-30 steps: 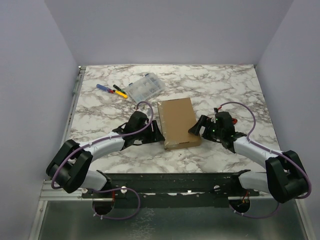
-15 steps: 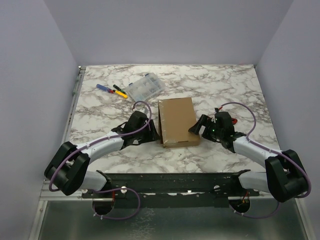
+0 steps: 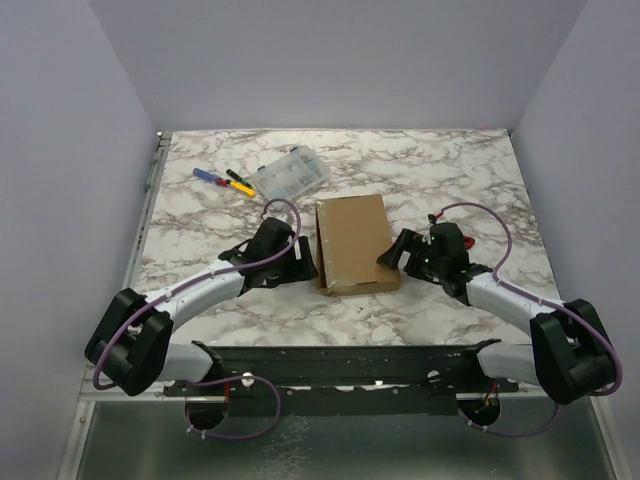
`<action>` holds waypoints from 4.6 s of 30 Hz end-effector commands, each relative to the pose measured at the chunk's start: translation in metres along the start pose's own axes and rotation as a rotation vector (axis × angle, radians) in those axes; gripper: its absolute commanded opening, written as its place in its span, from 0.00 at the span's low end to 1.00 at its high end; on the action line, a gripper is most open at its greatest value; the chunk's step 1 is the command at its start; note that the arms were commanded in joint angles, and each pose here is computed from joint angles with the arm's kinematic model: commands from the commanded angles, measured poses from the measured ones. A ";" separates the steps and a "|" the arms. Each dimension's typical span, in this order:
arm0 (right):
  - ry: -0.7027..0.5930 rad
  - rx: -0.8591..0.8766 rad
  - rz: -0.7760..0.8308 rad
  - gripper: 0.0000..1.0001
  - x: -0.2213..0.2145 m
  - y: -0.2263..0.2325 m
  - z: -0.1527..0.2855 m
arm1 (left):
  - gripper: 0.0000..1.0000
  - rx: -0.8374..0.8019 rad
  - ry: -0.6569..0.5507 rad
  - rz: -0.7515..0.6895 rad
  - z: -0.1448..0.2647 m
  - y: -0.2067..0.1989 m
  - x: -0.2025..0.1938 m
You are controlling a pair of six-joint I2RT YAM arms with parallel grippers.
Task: Unpack the express box
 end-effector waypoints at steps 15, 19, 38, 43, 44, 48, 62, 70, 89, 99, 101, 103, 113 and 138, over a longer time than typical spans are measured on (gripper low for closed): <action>0.057 -0.027 0.104 0.93 -0.009 -0.013 -0.002 | 0.77 -0.253 -0.156 0.029 -0.005 -0.029 0.192; 0.068 -0.023 0.106 0.93 -0.011 -0.013 -0.003 | 0.75 -0.210 -0.152 0.017 -0.030 -0.021 0.205; 0.099 -0.017 0.110 0.93 -0.015 -0.013 -0.007 | 0.60 -0.127 -0.027 -0.120 -0.079 0.000 0.160; 0.095 -0.022 0.107 0.93 -0.014 -0.014 -0.007 | 0.49 -0.082 -0.033 -0.123 -0.080 0.009 0.163; 0.094 -0.022 0.106 0.93 -0.014 -0.014 -0.007 | 0.47 -0.078 -0.032 -0.121 -0.080 0.010 0.163; 0.090 -0.020 0.108 0.93 -0.014 -0.013 -0.006 | 0.41 -0.061 -0.038 -0.117 -0.078 0.015 0.165; 0.082 -0.019 0.110 0.93 -0.013 -0.013 -0.004 | 0.45 0.038 -0.002 -0.114 -0.088 0.034 0.157; 0.073 -0.057 0.090 0.92 -0.011 -0.018 -0.005 | 0.44 0.145 0.037 -0.120 -0.089 0.053 0.152; 0.039 -0.067 0.075 0.79 -0.009 -0.020 -0.002 | 0.31 0.194 0.073 -0.138 -0.080 0.071 0.141; 0.039 -0.048 0.084 0.79 -0.009 -0.018 -0.001 | 0.35 0.045 0.063 -0.136 -0.074 0.047 0.148; 0.041 -0.042 0.087 0.80 -0.010 -0.017 0.000 | 0.41 -0.024 0.041 -0.144 -0.067 0.034 0.154; 0.040 -0.037 0.090 0.80 -0.009 -0.016 0.000 | 0.50 -0.067 0.013 -0.150 -0.058 0.026 0.160; 0.041 -0.017 0.102 0.82 -0.009 -0.013 0.002 | 0.80 -0.245 -0.009 -0.090 -0.018 0.004 0.137; 0.048 0.033 0.125 0.83 -0.012 -0.007 0.005 | 0.43 -0.236 0.082 0.052 -0.050 0.013 0.040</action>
Point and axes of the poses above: each gripper's point midway between its finger pads, its own z axis back along the fingers, its own y axis along the line the jaws close on, x = y × z, the point moved 2 cm from there along z, back along the fingers, and after that the axes turned 8 degrees about -z, right-handed, at the moved point
